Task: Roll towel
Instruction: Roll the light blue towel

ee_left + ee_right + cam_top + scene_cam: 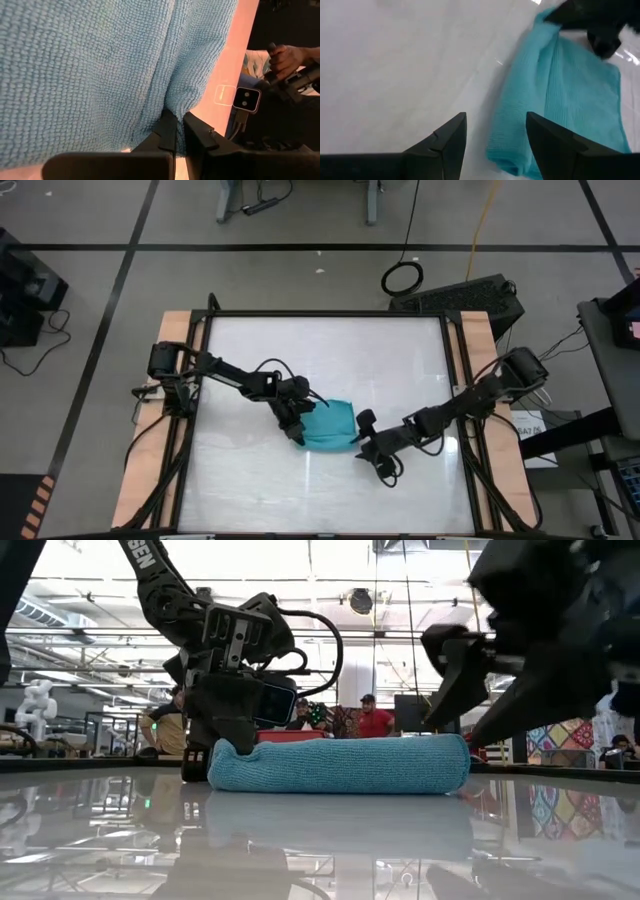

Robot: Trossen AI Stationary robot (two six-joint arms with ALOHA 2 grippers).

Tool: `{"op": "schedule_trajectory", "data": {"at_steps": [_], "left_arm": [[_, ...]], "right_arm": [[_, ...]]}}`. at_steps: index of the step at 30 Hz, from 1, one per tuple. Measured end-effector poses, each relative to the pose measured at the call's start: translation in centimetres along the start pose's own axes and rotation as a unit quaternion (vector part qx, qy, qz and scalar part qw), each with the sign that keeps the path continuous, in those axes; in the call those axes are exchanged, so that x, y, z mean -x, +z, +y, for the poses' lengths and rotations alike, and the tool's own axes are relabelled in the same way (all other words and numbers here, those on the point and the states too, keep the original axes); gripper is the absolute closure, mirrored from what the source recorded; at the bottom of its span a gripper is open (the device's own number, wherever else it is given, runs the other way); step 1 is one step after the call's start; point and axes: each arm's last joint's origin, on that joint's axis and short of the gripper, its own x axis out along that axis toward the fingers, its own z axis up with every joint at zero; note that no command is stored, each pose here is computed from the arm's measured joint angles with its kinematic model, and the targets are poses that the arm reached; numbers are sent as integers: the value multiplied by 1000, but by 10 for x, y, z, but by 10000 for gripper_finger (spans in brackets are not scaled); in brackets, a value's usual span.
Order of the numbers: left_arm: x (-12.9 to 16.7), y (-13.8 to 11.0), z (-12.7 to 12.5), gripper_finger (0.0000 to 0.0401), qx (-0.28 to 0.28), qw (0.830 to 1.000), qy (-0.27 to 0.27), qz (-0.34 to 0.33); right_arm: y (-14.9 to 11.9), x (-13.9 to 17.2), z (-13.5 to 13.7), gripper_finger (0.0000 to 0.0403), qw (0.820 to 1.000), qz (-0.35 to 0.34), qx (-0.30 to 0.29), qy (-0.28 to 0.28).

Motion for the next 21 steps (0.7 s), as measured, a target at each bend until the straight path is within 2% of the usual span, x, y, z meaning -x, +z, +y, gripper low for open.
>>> {"op": "schedule_trajectory", "data": {"at_steps": [9, 15, 18, 21], "left_arm": [[0, 0, 0, 383, 1, 1000, -5, 2], [0, 0, -1, 380, -15, 1000, -14, 11], [-1, -2, -2, 361, -34, 999, -16, 15], [-2, -3, -5, 325, -63, 998, -18, 15]], "right_arm": [[-18, -21, -7, 209, 999, 41, -17, 5], [-22, -24, -16, 235, 997, 49, -57, -7], [-24, -25, -21, 251, 996, 52, -77, -15], [-25, -26, -25, 271, 993, 54, -104, -21]]}}
